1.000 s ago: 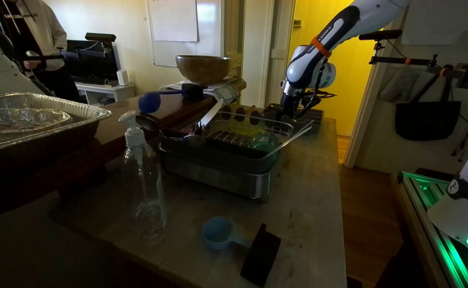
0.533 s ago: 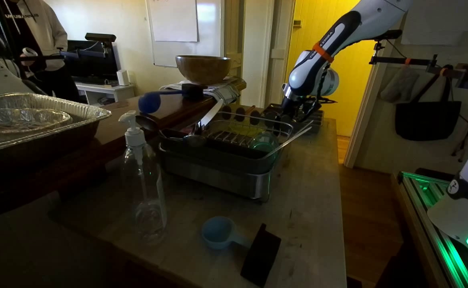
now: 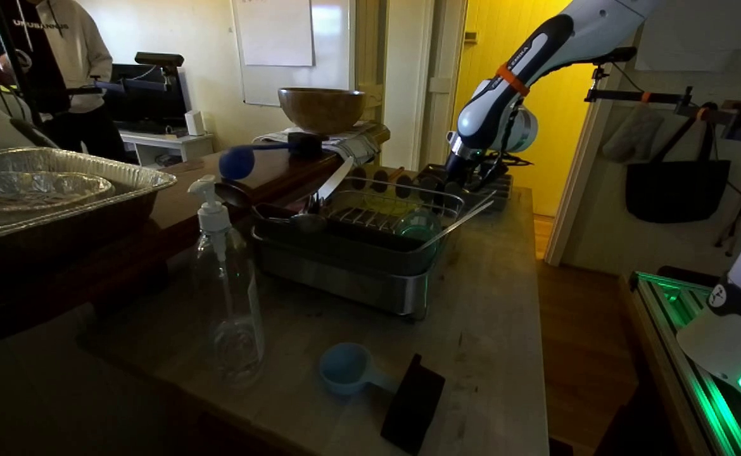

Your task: Put the spoons on the plate

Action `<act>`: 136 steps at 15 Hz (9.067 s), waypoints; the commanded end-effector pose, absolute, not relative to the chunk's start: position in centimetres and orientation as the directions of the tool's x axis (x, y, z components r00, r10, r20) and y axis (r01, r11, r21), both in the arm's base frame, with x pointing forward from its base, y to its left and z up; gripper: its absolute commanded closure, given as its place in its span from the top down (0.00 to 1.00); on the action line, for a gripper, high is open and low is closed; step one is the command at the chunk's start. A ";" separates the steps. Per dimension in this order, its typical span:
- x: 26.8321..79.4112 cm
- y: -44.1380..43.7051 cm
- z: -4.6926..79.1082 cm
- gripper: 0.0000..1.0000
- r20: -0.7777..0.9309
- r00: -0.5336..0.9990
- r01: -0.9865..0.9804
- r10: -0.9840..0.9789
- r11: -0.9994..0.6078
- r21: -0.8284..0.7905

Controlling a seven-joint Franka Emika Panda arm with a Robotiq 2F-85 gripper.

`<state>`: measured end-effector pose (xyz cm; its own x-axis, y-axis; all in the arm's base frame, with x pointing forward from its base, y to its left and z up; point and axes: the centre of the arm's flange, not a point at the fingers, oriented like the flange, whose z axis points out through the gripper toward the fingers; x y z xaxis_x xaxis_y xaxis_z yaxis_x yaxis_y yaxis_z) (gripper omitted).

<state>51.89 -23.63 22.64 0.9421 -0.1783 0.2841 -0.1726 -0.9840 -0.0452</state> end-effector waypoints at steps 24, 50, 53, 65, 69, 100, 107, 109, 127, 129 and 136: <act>49.7 -25.2 23.1 0.06 0.178 0.955 -0.224 -0.238 -0.970 -0.095; 52.4 -26.1 30.1 0.06 0.157 0.980 -0.116 -0.124 -0.992 -0.056; 54.2 -26.2 28.7 0.06 0.174 0.973 -0.140 -0.150 -0.988 -0.070; 59.1 -26.4 24.5 0.06 0.216 0.952 -0.198 -0.218 -0.974 -0.111; 59.1 -26.4 25.3 0.64 0.220 0.946 -0.216 -0.237 -0.970 -0.116; 49.1 -26.5 21.3 1.00 0.153 0.987 0.045 0.052 -0.998 0.049; 49.4 -27.3 20.3 1.00 0.195 0.980 0.030 0.039 -0.998 0.048; 49.4 -27.0 20.0 1.00 0.180 0.983 0.022 0.023 -1.000 0.007; 49.5 -26.7 20.8 0.71 0.202 0.979 -0.030 -0.032 -0.999 -0.013; 49.5 -26.7 20.9 0.64 0.204 0.978 -0.029 -0.031 -1.000 -0.013; 49.4 -26.9 21.8 0.10 0.203 0.978 -0.032 -0.034 -0.999 -0.013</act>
